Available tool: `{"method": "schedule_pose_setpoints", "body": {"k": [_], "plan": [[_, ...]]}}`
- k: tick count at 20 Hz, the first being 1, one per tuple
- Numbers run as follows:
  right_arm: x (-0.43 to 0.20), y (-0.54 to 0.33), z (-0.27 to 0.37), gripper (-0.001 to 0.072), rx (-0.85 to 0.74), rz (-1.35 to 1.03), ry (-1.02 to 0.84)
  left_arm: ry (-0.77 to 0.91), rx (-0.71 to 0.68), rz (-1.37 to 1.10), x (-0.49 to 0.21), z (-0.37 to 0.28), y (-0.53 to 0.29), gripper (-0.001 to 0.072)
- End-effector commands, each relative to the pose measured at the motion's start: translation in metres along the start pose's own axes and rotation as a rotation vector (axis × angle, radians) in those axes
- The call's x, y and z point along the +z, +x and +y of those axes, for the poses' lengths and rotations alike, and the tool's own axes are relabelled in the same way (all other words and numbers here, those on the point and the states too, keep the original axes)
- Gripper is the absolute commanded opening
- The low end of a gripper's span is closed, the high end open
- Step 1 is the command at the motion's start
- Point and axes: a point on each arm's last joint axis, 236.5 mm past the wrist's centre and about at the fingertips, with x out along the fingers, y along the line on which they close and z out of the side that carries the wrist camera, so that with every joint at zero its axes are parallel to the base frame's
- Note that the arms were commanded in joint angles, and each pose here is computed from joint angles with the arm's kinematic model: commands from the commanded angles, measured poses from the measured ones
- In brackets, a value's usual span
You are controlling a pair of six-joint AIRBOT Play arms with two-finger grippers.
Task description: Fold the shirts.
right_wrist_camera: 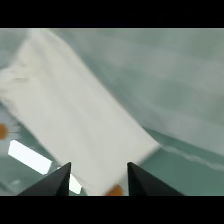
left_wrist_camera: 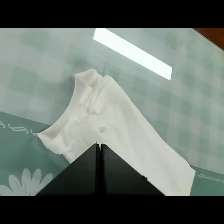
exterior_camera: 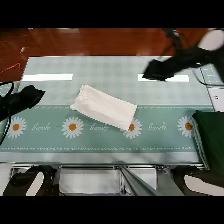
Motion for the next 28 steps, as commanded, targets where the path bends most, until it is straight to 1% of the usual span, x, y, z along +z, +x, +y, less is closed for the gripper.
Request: {"method": "schedule_pose_setpoints", "body": {"k": [1, 3, 5, 7, 10, 15, 21, 26, 27, 28], "plan": [[-0.061, -0.064, -0.118, 0.0413, -0.384, -0.150, 0.203, -0.020, -0.018, 0.078, -0.018, -0.005, -0.001, 0.0022], [-0.101, -0.032, -0.129, 0.0413, -0.312, -0.218, 0.353, -0.001, -0.022, 0.132, -0.036, -0.005, 0.004, 0.0022], [-0.131, 0.015, -0.116, 0.0413, -0.149, -0.224, 0.501, 0.011, -0.030, 0.179, -0.054, -0.006, 0.010, 0.0022], [-0.151, 0.055, -0.096, 0.0413, -0.013, -0.187, 0.583, 0.018, -0.035, 0.214, -0.069, -0.005, 0.016, 0.0022], [-0.164, 0.095, -0.077, 0.0413, 0.050, -0.081, 0.598, 0.028, -0.037, 0.250, -0.085, -0.004, 0.024, 0.0022], [-0.171, 0.144, -0.055, 0.0413, 0.093, 0.082, 0.603, 0.026, -0.033, 0.270, -0.092, -0.002, 0.026, 0.0022], [-0.137, 0.166, -0.023, 0.0413, 0.151, 0.105, 0.545, 0.024, -0.031, 0.266, -0.092, -0.001, 0.028, 0.0022], [-0.129, 0.190, 0.015, 0.0410, 0.206, 0.153, 0.510, 0.023, -0.035, 0.238, -0.085, -0.002, 0.030, 0.0022], [-0.129, 0.195, 0.026, 0.0382, 0.220, 0.165, 0.488, 0.023, -0.035, 0.238, -0.085, -0.002, 0.030, 0.0022], [-0.127, 0.198, 0.039, 0.0256, 0.239, 0.172, 0.444, 0.023, -0.035, 0.238, -0.085, -0.002, 0.030, 0.0022]]}}
